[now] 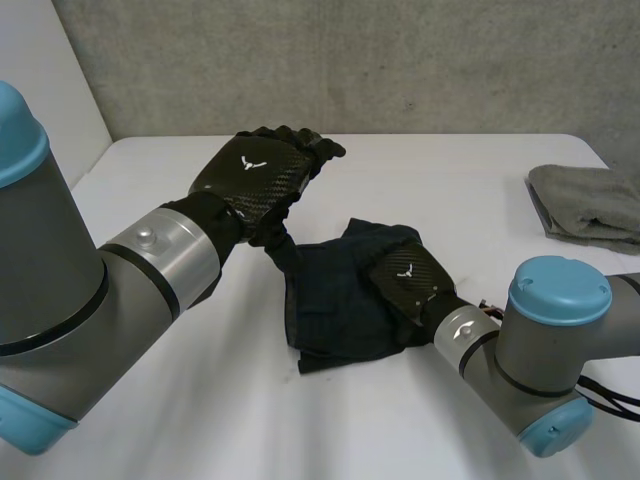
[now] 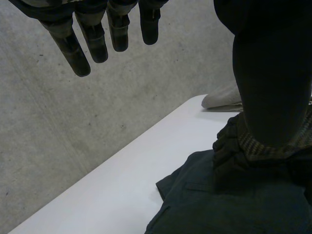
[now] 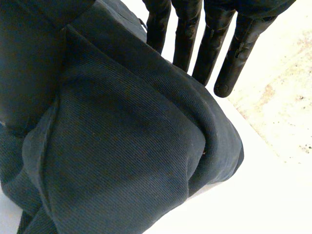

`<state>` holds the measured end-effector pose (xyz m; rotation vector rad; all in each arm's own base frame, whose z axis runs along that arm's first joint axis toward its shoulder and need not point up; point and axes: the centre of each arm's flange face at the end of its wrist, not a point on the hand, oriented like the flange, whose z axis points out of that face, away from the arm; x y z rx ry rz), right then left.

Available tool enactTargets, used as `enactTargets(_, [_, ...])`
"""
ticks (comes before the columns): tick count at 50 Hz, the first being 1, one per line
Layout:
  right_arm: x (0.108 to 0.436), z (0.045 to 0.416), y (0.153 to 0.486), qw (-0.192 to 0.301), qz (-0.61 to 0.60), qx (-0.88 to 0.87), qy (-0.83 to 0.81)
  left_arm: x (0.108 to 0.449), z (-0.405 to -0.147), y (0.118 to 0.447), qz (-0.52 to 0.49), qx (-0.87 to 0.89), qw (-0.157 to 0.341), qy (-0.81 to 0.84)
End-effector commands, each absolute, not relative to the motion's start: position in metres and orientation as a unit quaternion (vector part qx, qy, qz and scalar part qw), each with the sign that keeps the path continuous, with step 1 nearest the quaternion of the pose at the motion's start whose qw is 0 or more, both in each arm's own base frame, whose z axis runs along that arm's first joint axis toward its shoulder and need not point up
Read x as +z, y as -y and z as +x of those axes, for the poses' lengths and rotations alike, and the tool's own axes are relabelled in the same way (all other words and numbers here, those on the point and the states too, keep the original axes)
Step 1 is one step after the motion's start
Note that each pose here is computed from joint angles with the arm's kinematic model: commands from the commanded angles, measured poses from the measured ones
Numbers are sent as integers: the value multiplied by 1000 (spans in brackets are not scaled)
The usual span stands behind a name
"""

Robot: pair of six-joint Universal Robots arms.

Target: Fold the laundry.

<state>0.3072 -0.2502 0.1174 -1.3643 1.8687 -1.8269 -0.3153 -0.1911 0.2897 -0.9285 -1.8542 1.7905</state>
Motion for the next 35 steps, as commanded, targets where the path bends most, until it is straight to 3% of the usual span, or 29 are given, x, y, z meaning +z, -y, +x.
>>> enactTargets(1, [112, 307, 250, 97, -464, -612, -634, 290, -315, 191, -332, 640, 200, 663])
enactTargets(26, [125, 305, 254, 82, -488, -605, -625, 290, -315, 191, -332, 640, 200, 663])
enactTargets(31, [145, 302, 262, 56, -503, -620, -599, 290, -315, 192, -331, 641, 199, 663])
enactTargets(35, [152, 281, 287, 18, -518, -621, -587, 289, -315, 192, -332, 640, 199, 664])
